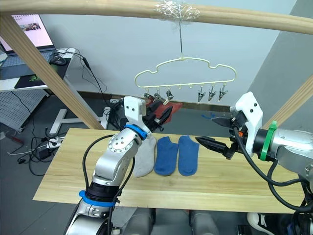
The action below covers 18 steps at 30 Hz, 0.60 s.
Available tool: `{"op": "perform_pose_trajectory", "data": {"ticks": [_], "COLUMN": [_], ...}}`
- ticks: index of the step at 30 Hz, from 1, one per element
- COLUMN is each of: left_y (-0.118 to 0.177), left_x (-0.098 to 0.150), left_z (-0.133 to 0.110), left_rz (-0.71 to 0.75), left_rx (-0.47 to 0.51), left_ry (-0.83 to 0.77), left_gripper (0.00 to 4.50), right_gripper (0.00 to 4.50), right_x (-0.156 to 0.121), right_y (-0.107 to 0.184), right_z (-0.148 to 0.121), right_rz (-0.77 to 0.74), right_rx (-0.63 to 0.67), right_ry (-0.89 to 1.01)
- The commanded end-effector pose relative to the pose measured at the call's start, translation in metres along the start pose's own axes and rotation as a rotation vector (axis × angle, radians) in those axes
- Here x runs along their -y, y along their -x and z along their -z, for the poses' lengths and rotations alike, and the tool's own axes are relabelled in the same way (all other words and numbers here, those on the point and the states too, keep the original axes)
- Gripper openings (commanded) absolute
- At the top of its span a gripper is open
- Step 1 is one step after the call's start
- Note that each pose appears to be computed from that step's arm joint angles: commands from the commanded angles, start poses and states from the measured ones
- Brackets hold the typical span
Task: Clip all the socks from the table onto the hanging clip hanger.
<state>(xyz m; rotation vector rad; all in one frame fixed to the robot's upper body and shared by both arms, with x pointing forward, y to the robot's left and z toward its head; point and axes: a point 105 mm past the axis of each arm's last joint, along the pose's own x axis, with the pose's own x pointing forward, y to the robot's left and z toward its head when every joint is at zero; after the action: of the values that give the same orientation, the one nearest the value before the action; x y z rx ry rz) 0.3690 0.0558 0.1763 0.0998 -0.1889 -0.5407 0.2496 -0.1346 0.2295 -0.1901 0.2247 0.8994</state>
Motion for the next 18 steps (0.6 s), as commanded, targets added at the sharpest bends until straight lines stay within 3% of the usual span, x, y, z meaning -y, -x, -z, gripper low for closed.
{"op": "perform_pose_trajectory", "data": {"ticks": [1, 8, 12, 18], "left_y": [-0.010, -0.035, -0.040, -0.041], "left_x": [-0.001, -0.010, -0.002, -0.011], "left_z": [0.002, 0.009, 0.010, 0.011], "left_rz": [-0.024, -0.074, -0.042, -0.094], "left_rx": [0.012, 0.012, 0.016, 0.019], "left_ry": [-0.023, -0.004, 0.003, 0.000], "left_gripper": [2.39, 2.39, 2.39, 2.39], "right_gripper": [4.48, 4.48, 4.48, 4.48], "right_x": [-0.002, -0.003, -0.004, -0.004], "right_y": [0.006, 0.010, 0.010, 0.012], "right_z": [-0.012, -0.013, -0.013, -0.012], "right_rz": [0.017, 0.035, 0.044, 0.055], "right_rx": [0.041, 0.039, 0.040, 0.037], "right_ry": [0.044, 0.041, 0.036, 0.027]}}
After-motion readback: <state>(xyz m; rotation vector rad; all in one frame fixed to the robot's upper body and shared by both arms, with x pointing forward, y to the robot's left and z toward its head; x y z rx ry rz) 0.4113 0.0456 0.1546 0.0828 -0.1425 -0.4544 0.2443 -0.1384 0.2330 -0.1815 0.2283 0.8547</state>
